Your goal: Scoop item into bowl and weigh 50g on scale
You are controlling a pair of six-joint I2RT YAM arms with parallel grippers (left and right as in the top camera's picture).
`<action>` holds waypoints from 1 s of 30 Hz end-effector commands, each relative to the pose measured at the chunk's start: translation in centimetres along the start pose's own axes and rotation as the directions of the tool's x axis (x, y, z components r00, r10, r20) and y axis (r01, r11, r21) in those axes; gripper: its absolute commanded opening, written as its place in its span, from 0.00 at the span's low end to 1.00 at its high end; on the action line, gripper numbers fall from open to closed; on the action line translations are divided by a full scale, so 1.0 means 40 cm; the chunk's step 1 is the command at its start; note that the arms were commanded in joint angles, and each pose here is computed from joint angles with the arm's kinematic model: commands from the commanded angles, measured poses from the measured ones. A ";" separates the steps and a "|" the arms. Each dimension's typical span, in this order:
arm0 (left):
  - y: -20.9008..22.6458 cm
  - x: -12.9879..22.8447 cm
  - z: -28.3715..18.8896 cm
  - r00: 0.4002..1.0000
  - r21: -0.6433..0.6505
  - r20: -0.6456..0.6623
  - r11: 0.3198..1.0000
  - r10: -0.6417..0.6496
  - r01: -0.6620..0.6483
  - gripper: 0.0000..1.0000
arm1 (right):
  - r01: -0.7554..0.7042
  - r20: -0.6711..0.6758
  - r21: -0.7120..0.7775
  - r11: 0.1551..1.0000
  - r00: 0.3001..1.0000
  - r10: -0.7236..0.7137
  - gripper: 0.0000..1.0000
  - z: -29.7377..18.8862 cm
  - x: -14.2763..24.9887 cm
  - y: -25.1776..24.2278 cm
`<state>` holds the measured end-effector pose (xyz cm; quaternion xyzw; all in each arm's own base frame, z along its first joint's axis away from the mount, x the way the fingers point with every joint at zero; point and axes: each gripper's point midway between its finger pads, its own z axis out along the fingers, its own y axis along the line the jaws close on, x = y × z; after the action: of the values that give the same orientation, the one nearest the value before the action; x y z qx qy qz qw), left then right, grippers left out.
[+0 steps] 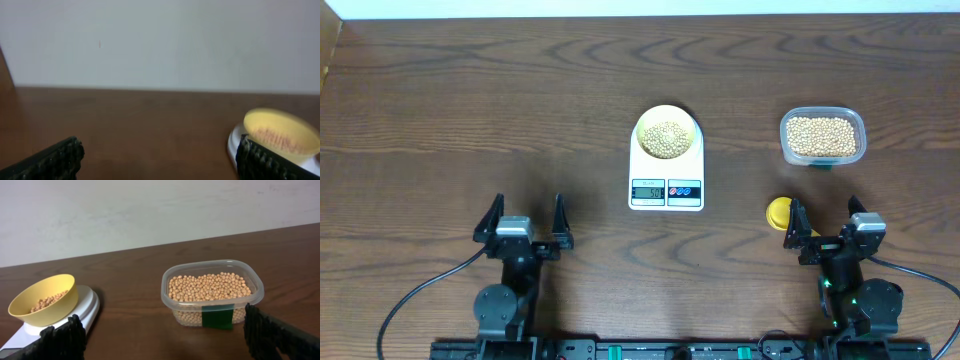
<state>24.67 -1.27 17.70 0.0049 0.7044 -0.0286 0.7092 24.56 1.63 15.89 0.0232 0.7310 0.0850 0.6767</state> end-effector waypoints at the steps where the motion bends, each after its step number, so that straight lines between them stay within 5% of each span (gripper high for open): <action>1: 0.011 0.060 -0.004 0.995 -0.020 -0.095 0.999 0.026 -0.028 0.99 | 0.010 0.000 -0.002 1.000 1.000 -0.010 0.99 0.000 0.003 0.002; 30: 0.019 0.101 -0.009 0.987 -0.035 -0.162 0.999 0.015 -0.021 1.00 | 0.010 0.000 -0.002 1.000 1.000 -0.010 0.99 0.000 0.003 0.002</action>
<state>24.50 -1.33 15.10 0.0113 0.7432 -0.0242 0.6686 24.56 1.62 15.91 0.0233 0.7307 0.0849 0.6770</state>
